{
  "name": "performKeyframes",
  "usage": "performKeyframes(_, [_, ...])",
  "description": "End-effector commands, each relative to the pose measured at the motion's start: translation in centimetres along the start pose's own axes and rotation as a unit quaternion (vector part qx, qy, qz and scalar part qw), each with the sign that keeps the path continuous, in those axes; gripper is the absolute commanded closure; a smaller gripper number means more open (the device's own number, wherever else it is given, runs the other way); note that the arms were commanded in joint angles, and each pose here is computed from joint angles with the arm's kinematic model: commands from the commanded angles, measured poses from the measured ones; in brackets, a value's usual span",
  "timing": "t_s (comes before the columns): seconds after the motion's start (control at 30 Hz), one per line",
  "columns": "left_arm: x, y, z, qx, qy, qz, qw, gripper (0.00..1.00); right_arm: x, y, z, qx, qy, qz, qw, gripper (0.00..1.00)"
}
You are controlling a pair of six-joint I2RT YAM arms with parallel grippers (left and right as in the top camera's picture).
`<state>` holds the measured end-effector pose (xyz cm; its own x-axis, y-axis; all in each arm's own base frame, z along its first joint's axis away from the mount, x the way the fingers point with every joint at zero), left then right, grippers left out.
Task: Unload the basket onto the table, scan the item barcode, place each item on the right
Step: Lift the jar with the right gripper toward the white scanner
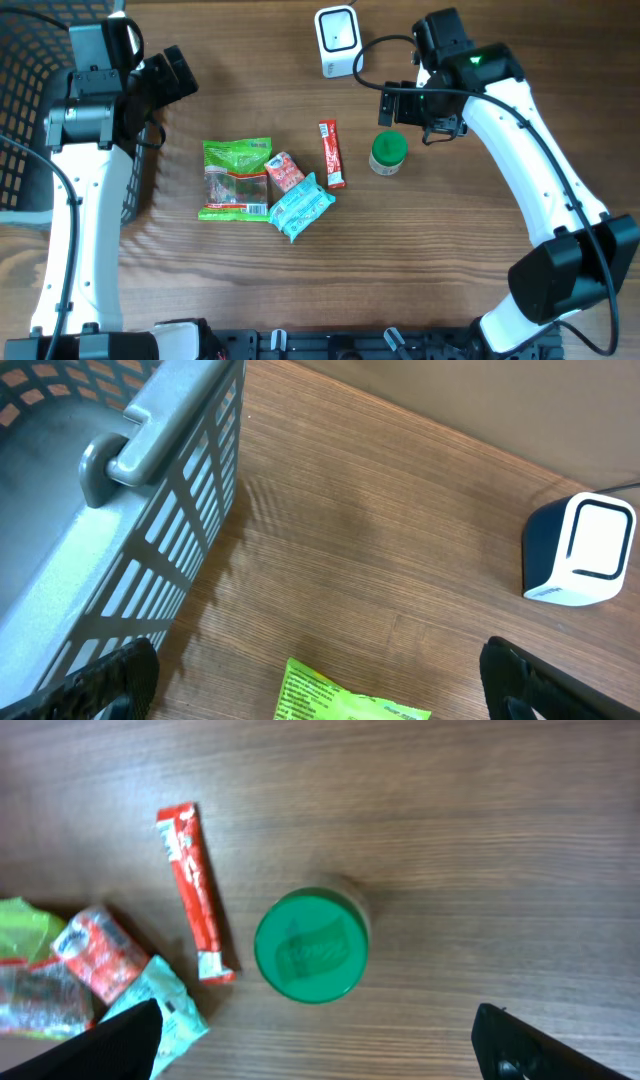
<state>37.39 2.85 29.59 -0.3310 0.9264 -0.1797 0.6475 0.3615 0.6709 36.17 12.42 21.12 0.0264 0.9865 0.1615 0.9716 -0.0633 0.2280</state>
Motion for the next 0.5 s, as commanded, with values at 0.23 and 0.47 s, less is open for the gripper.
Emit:
performKeyframes(0.23, [0.1, 0.4, -0.5, -0.01, -0.001, 0.002, 1.0, 0.0, 0.4, -4.1, 7.3, 0.043, 0.003, -0.058, 0.997, 0.02])
performKeyframes(0.47, [0.1, 0.5, -0.5, -0.01, -0.001, 0.002, 1.0, 0.0, -0.3, -5.1, 12.3, 0.037, -0.007, -0.078, 0.996, 0.02])
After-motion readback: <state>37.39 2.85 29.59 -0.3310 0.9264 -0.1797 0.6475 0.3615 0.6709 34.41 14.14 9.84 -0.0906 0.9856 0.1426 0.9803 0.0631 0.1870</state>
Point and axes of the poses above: each gripper's point midway between its finger pads, its own z axis out along the fingers, its own x axis along the line the jaws close on, y = z × x, the point moved 5 cm from there along -z, back along the fingers, and after that the axes turned 1 degree about -z, right-handed, at the moved point
